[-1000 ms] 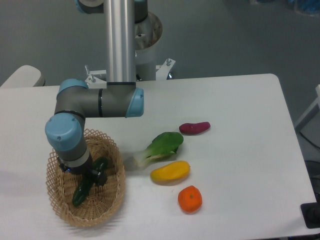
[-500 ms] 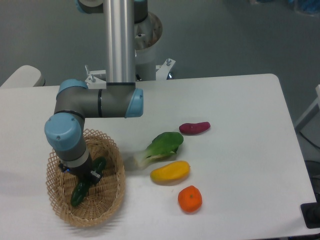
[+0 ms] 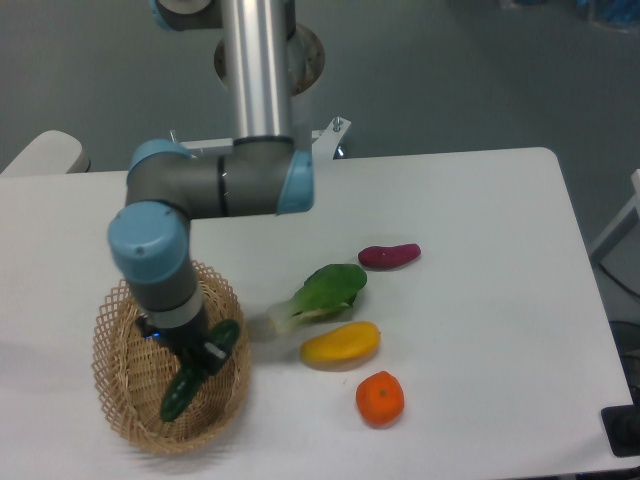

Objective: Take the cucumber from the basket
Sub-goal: 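Lift the cucumber out of the basket and carry it beside the yellow pepper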

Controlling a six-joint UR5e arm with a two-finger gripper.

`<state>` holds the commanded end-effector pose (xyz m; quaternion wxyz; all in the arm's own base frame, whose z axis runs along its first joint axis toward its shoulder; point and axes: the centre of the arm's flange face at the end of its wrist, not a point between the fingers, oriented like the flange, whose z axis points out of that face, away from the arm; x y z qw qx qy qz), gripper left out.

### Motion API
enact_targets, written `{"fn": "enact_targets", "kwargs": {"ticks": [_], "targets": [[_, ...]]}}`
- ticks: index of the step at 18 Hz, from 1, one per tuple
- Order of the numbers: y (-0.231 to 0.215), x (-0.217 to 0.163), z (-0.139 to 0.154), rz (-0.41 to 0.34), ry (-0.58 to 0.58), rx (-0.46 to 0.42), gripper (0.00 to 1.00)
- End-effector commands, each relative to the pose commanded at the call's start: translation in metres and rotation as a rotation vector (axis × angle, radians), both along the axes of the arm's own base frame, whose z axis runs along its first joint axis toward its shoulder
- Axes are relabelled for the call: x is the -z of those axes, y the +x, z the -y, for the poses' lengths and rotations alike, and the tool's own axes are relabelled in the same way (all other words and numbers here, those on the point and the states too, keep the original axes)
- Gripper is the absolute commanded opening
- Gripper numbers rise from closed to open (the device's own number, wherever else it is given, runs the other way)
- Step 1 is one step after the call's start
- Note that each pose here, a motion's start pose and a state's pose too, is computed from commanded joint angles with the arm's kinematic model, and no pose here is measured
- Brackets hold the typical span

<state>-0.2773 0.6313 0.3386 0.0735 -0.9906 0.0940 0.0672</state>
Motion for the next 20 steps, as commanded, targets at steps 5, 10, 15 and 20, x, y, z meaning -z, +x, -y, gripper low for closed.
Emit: {"fn": "enact_targets", "kwargs": {"ticks": [5, 10, 15, 20], "targets": [[-0.081, -0.034, 0.039, -0.019, -0.021, 0.064, 0.11], [-0.145, -0.043, 0.081, -0.030, -0.039, 0.164, 0.11], [-0.190, -0.041, 0.118, -0.048, -0.061, 0.255, 0.11], [-0.210, -0.039, 0.134, -0.056, -0.069, 0.313, 0.11]]}}
